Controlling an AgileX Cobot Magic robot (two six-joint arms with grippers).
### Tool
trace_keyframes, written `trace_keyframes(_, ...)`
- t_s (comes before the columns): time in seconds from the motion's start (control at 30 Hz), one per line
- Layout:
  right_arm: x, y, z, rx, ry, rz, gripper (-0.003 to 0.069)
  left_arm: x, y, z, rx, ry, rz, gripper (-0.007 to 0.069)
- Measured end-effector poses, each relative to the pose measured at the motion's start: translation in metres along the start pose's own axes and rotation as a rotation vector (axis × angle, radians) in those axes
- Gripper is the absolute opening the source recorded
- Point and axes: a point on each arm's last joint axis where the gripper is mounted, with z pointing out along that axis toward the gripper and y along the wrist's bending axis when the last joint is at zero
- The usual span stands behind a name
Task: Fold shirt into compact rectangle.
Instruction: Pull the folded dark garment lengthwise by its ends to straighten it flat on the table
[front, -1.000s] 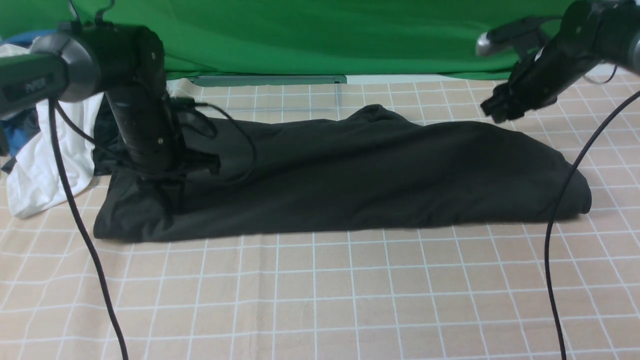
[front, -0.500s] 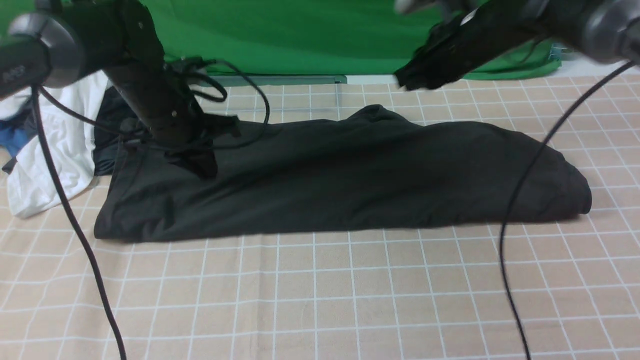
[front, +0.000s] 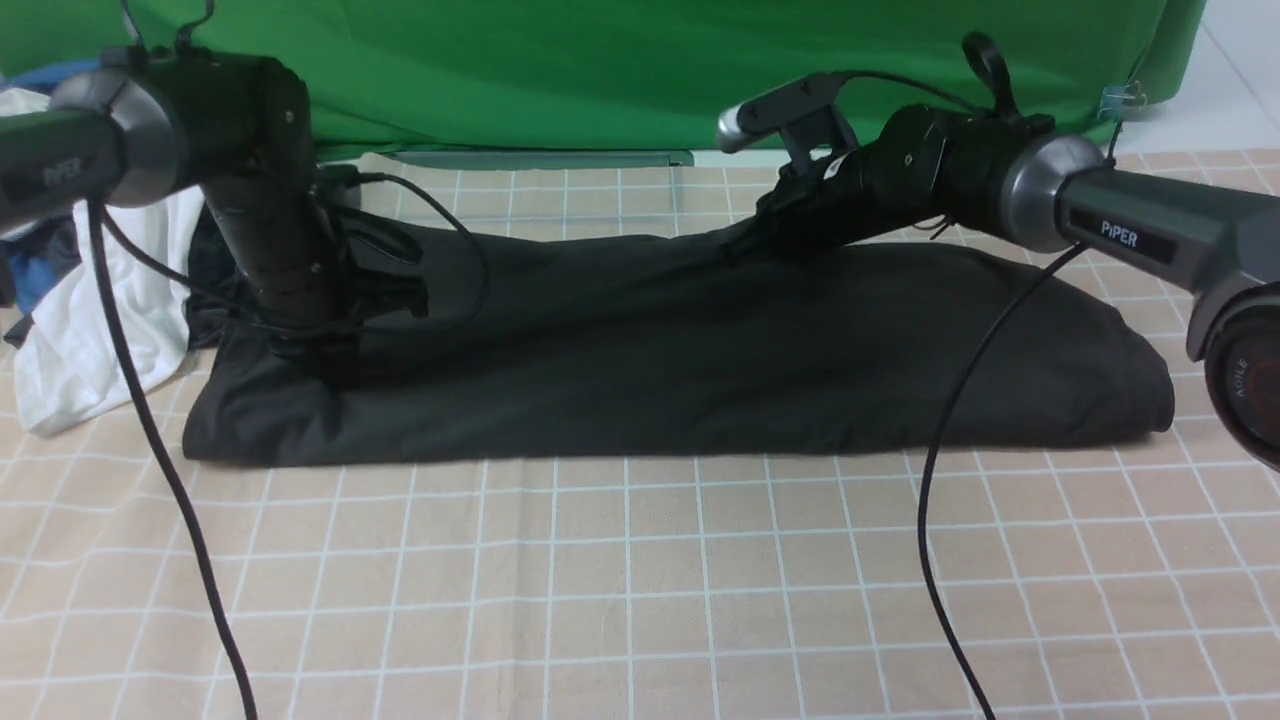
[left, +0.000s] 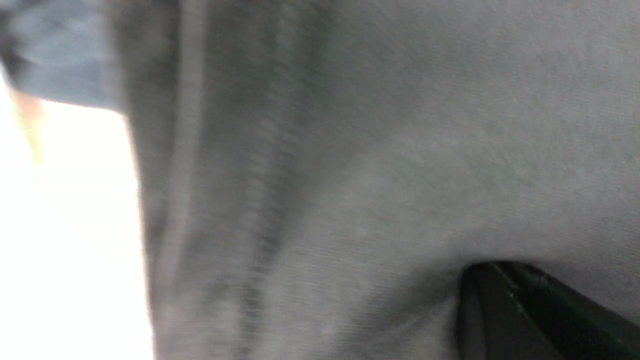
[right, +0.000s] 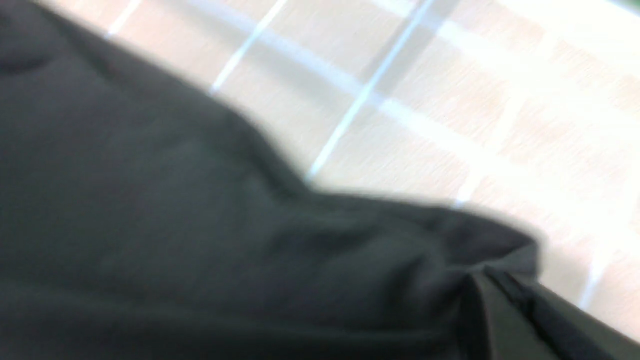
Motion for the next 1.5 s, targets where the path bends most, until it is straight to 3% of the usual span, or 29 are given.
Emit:
trace_keyframes(0.2,-0.012,-0.029,-0.037,-0.006,0.069,0.018,0.0045,0.000,0.008,-0.050,-0.010,-0.120,0.010,0.0019)
trace_keyframes(0.33,-0.031,-0.053,-0.101,-0.028,0.161,0.025,0.0043,0.012,0.011,-0.091,0.000,-0.199,0.028,0.0019)
trace_keyframes(0.47,-0.030,-0.090,-0.181,-0.037,0.331,0.186,0.0042,0.052,0.016,-0.123,0.030,-0.254,0.019,0.0019)
trace_keyframes(0.7,0.017,-0.119,-0.220,0.022,0.508,0.396,0.0059,0.137,0.018,-0.122,0.162,-0.237,-0.017,0.0019)
trace_keyframes(0.8,0.043,-0.118,-0.221,0.048,0.603,0.439,0.0154,0.171,0.018,-0.113,0.208,-0.221,-0.009,0.0019)
trace_keyframes(0.87,0.056,-0.117,-0.215,0.067,0.624,0.460,0.0250,0.186,0.020,-0.110,0.222,-0.230,-0.013,0.0019)
trace_keyframes(0.93,0.067,-0.120,-0.203,0.099,0.598,0.474,0.0420,0.202,0.022,-0.103,0.225,-0.232,-0.012,0.0019)
trace_keyframes(1.1,0.079,-0.131,-0.172,0.150,0.535,0.479,0.0633,0.216,0.024,-0.100,0.223,-0.247,-0.002,0.0019)
trace_keyframes(1.37,0.110,-0.142,-0.128,0.180,0.553,0.512,0.0644,0.217,0.025,-0.101,0.222,-0.259,0.011,0.0019)
trace_keyframes(1.5,0.110,-0.142,-0.125,0.171,0.549,0.481,0.0606,0.217,0.025,-0.101,0.222,-0.261,0.011,0.0019)
